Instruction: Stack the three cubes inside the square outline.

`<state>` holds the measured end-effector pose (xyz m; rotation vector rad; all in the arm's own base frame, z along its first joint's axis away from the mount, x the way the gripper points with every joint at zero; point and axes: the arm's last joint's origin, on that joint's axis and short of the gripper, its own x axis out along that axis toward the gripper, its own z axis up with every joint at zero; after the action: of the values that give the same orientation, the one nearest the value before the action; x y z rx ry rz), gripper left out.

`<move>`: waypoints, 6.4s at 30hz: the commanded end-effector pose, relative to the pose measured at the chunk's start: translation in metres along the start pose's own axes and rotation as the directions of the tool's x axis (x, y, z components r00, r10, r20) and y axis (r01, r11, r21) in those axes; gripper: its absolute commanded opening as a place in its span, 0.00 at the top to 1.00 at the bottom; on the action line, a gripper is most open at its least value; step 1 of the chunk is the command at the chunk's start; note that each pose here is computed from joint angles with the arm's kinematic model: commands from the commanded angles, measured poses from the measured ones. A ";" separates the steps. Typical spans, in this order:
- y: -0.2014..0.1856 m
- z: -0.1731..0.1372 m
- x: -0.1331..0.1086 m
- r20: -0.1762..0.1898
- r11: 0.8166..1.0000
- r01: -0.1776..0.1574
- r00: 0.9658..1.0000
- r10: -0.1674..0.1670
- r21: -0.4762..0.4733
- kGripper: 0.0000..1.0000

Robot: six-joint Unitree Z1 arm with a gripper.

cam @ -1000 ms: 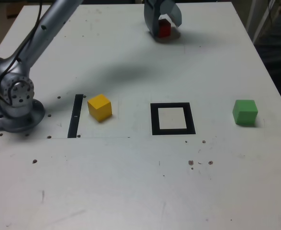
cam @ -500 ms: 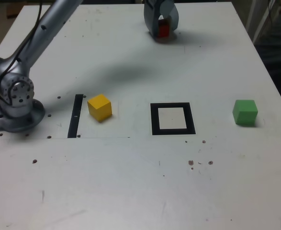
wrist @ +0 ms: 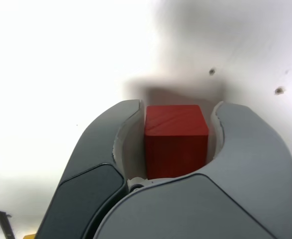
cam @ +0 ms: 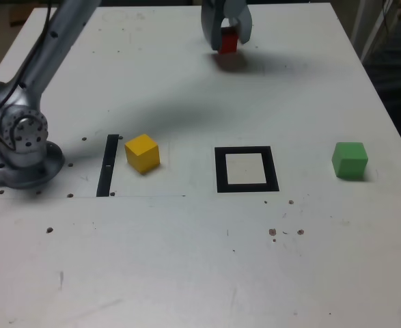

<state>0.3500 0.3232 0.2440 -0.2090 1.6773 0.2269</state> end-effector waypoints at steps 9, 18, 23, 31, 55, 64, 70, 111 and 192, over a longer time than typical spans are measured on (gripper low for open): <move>-0.063 -0.034 -0.026 0.059 0.998 -0.004 0.998 0.000 0.068 0.72; -0.120 -0.067 -0.040 0.088 0.995 -0.018 0.996 0.009 0.103 0.72; -0.158 -0.081 -0.044 0.100 0.990 -0.024 0.995 0.009 0.141 0.72; -0.216 -0.092 -0.043 0.101 0.979 -0.029 0.995 0.009 0.203 0.72; -0.315 -0.116 -0.013 0.132 0.959 -0.008 0.991 -0.031 0.283 0.72; -0.326 -0.112 -0.002 0.131 0.957 0.000 0.991 -0.040 0.291 0.72; -0.328 -0.106 0.006 0.121 0.957 0.003 0.992 -0.040 0.291 0.72; -0.306 -0.141 -0.003 0.232 0.965 -0.051 0.973 -0.010 0.257 0.01; -0.278 -0.233 0.055 0.122 0.511 -0.188 0.979 0.161 0.839 0.66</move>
<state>0.1956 -0.0071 0.2096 0.7256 1.5946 -0.4704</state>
